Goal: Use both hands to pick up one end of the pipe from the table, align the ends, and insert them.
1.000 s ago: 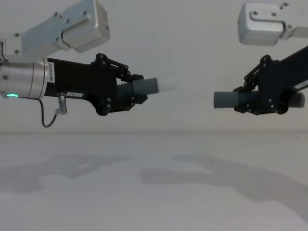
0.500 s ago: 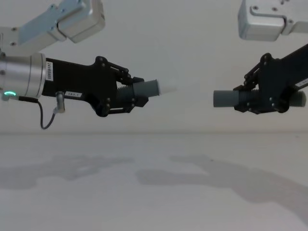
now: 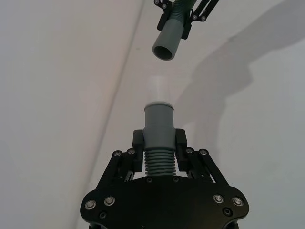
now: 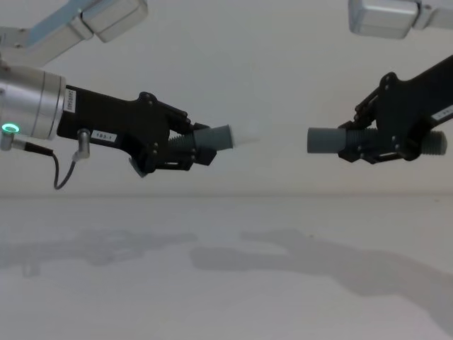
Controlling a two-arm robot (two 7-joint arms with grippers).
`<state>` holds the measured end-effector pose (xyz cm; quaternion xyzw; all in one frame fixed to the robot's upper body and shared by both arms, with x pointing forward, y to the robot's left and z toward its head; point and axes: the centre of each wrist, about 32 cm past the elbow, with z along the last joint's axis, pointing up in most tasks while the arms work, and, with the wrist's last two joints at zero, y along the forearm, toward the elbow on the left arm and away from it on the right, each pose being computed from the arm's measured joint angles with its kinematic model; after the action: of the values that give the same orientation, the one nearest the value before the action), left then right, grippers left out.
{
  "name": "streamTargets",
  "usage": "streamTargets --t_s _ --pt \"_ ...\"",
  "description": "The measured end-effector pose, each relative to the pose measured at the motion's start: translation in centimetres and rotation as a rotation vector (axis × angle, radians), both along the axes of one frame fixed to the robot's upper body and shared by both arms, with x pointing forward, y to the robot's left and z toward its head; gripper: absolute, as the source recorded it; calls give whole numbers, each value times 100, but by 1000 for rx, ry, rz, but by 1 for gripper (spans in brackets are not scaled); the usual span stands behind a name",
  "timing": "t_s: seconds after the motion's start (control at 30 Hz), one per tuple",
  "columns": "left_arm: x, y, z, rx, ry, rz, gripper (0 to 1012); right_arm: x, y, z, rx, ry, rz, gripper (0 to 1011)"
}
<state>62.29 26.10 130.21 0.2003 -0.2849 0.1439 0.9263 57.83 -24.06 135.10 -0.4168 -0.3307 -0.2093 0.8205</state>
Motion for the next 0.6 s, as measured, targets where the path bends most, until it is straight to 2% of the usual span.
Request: streamTargets --t_s 0.17,0.27,0.4,0.57,0.6 --pt "53 6 41 -3 71 -15 358 2 21 22 16 17 1 286" --pt "102 11 76 -4 133 -29 358 5 37 33 22 26 4 286" --pt "139 10 105 -5 183 -43 358 13 54 45 26 35 7 286" --pt "210 11 155 -6 270 -66 358 21 77 49 24 48 11 286" --pt "229 13 166 -6 297 -74 358 23 84 48 22 52 13 286"
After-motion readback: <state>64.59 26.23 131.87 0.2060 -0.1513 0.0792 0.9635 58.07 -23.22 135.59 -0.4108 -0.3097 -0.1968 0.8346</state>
